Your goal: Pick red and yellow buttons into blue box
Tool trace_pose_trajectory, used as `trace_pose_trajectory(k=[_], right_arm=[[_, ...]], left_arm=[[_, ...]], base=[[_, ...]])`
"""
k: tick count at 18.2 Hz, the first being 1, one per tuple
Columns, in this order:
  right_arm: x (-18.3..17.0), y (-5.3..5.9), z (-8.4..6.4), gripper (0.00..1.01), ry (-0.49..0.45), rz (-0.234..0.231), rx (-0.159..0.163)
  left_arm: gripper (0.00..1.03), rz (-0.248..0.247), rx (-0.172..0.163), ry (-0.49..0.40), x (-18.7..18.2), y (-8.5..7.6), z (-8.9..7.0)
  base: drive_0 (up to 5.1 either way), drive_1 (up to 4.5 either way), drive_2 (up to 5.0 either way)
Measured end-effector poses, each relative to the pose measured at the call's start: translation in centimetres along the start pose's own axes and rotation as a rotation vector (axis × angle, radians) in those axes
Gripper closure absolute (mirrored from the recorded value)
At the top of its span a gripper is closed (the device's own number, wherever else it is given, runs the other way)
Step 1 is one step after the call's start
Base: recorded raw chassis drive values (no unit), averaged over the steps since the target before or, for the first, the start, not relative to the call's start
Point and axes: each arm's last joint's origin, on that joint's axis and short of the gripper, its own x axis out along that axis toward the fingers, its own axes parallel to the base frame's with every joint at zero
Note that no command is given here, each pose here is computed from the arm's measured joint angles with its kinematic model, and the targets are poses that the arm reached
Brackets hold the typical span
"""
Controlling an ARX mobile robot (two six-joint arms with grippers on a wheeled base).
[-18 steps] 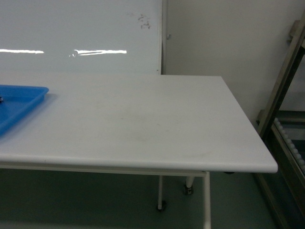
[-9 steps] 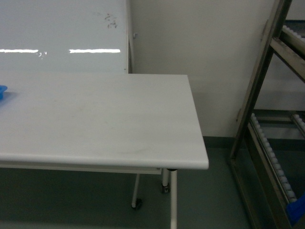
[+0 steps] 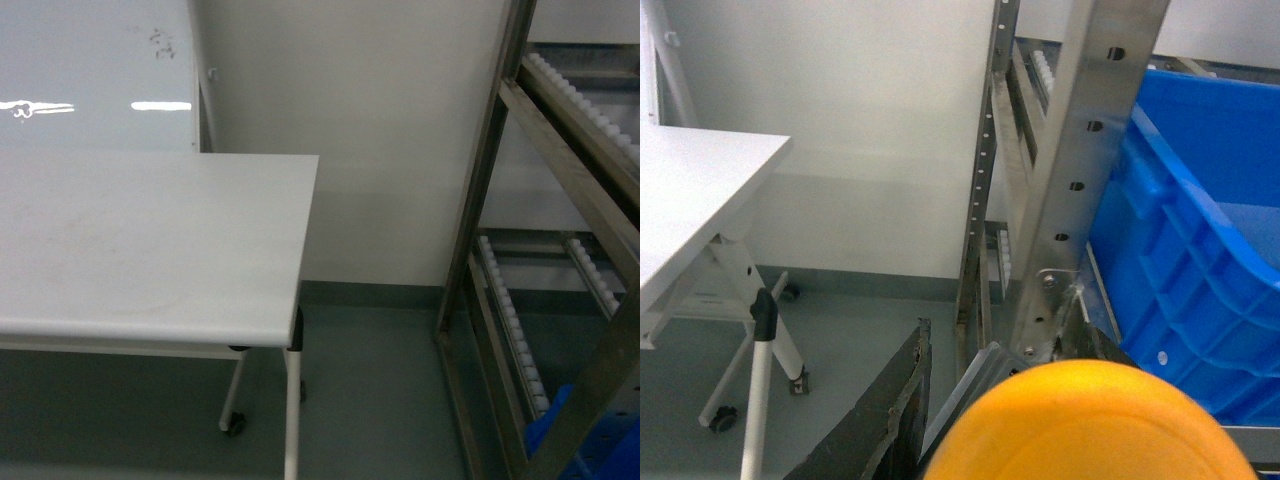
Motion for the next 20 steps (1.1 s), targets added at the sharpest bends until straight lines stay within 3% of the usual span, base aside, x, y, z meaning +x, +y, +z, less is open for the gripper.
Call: trace_pose_trajectory(k=[20], right_arm=[[0.0,-0.01,0.0,0.62,0.0,-0.002,0.0]], left_arm=[[0.78,-0.001,0.001,0.002,0.01,-0.01,-0.02]], base=[[5.0,-2.51,-2.2]])
